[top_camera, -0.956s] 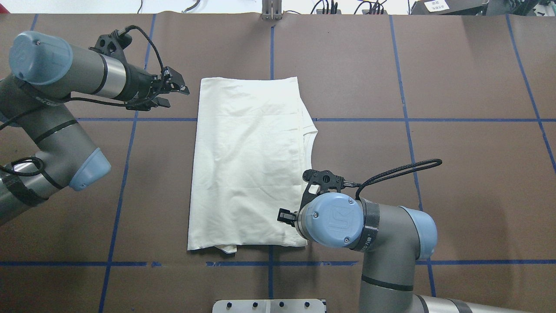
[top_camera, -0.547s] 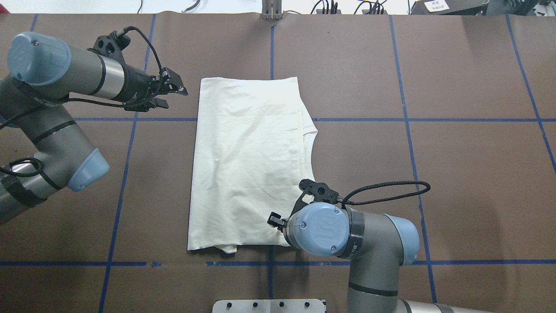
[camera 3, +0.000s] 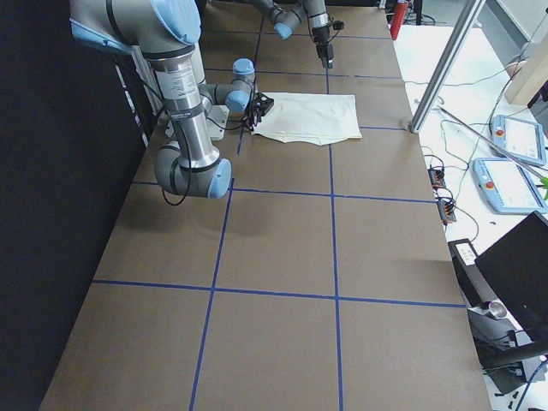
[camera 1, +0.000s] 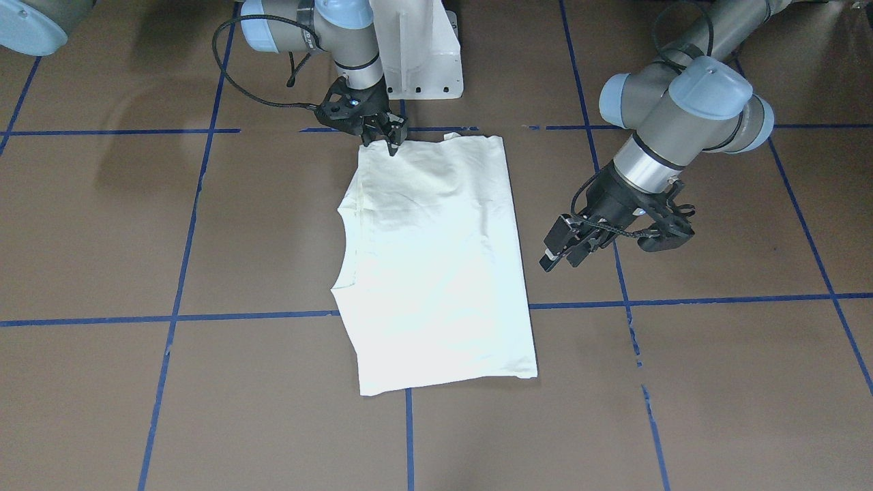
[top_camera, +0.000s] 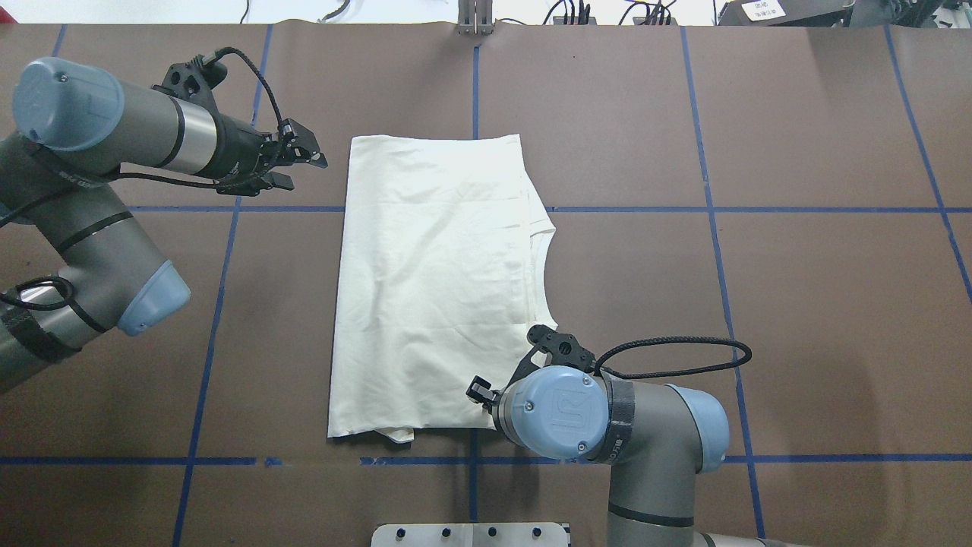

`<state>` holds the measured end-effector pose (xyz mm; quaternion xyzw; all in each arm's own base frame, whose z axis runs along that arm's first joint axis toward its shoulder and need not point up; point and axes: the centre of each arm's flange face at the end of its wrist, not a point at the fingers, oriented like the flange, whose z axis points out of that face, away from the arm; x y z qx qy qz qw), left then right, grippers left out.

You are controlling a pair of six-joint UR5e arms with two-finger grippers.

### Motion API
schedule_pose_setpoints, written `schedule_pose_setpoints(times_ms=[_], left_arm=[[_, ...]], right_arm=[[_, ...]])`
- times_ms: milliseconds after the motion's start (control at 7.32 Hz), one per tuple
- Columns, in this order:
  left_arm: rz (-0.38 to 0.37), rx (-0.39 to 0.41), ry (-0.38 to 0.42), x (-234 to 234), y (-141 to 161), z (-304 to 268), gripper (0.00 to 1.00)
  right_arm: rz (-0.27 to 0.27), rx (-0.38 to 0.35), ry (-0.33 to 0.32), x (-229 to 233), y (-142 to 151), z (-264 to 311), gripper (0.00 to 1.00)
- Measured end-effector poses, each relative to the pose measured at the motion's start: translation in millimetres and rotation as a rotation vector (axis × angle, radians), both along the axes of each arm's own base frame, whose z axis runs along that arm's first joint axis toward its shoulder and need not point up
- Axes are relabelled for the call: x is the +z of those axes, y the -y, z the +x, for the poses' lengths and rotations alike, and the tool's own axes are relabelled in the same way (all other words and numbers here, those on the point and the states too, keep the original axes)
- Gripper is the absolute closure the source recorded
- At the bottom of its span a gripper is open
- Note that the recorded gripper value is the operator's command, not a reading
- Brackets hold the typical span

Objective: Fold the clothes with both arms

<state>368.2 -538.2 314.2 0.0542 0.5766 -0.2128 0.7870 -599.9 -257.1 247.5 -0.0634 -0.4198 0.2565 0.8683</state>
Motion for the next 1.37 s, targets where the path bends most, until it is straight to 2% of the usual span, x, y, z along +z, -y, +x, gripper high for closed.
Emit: schedule_pose_setpoints(times_ms=[137, 273, 410, 1093, 1366], left_arm=[[0.000, -0.001, 0.001, 0, 0, 0, 0.31], [0.000, -0.002, 0.001, 0, 0, 0, 0.31], [0.000, -0.003, 0.002, 1, 0, 0, 0.31], [0.000, -0.006, 0.003, 2, 0, -2, 0.31], [-0.004, -0.009, -0.006, 1, -7, -8, 0.31]], right_arm=[[-0.002, 0.000, -0.009, 5, 0, 1, 0.49], [-0.003, 0.000, -0.013, 8, -1, 1, 0.82], [-0.004, 0.001, -0.014, 8, -1, 1, 1.00], [-0.002, 0.005, -0.002, 4, 1, 7, 1.00], [0.003, 0.006, 0.031, 5, -4, 43, 1.00]])
